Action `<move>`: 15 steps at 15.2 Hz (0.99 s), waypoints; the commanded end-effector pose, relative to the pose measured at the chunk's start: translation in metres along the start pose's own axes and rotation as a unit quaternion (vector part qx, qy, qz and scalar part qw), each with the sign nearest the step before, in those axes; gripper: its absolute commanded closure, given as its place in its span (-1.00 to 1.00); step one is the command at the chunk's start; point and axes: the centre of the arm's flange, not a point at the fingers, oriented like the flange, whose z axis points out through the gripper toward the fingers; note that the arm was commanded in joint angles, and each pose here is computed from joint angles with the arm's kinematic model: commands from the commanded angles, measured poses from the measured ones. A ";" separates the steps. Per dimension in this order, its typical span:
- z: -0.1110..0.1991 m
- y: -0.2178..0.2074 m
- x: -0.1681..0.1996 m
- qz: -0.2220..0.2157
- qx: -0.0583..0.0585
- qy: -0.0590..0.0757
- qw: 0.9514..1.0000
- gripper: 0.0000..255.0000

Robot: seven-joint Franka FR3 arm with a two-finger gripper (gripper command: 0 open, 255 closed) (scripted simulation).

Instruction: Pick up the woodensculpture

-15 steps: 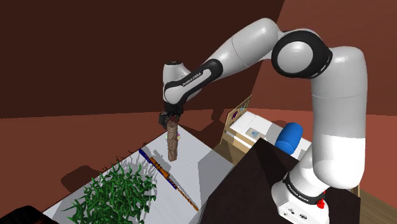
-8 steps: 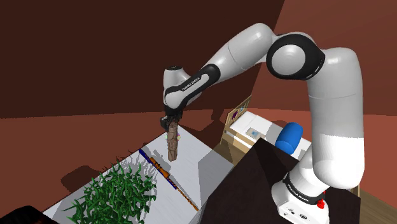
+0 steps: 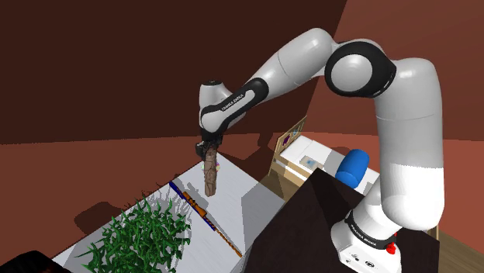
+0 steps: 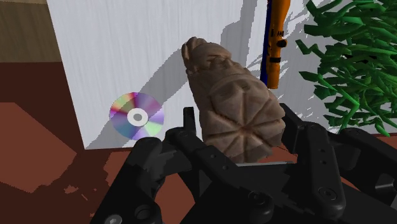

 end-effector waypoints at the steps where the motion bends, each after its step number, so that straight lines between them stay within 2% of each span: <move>1: -0.003 -0.001 0.000 0.000 0.000 -0.001 1.000 1.00; 15: -0.077 -0.006 -0.001 0.000 0.000 -0.001 1.000 1.00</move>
